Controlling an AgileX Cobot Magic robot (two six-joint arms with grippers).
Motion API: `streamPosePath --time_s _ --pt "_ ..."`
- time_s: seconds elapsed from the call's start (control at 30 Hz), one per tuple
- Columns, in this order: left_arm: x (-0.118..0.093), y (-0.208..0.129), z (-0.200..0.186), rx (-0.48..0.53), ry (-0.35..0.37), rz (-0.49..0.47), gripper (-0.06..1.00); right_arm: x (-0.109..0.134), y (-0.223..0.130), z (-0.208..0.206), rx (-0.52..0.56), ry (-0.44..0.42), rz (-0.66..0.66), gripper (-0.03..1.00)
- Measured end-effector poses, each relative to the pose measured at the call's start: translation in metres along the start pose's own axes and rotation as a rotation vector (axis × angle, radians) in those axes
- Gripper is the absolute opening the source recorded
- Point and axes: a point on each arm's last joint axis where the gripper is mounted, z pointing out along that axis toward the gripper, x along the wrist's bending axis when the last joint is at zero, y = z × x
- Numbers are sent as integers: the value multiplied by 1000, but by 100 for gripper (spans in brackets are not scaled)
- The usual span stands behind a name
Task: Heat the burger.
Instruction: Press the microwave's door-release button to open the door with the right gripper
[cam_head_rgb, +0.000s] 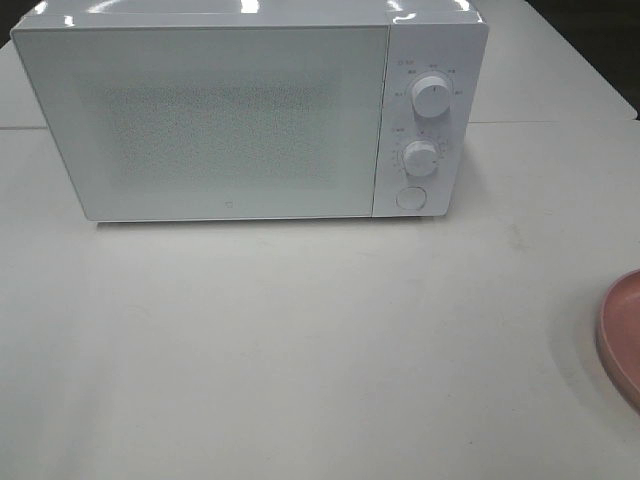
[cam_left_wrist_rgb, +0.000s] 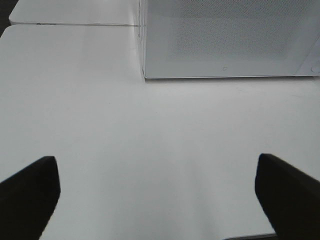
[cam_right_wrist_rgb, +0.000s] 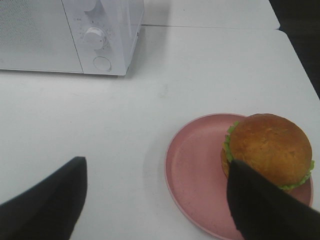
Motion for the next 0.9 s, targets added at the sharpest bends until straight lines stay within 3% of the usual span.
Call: streamPosePath --time_s 0.9 --pt "0 0 0 0 0 0 98 1 11 -3 -14 1 1 75"
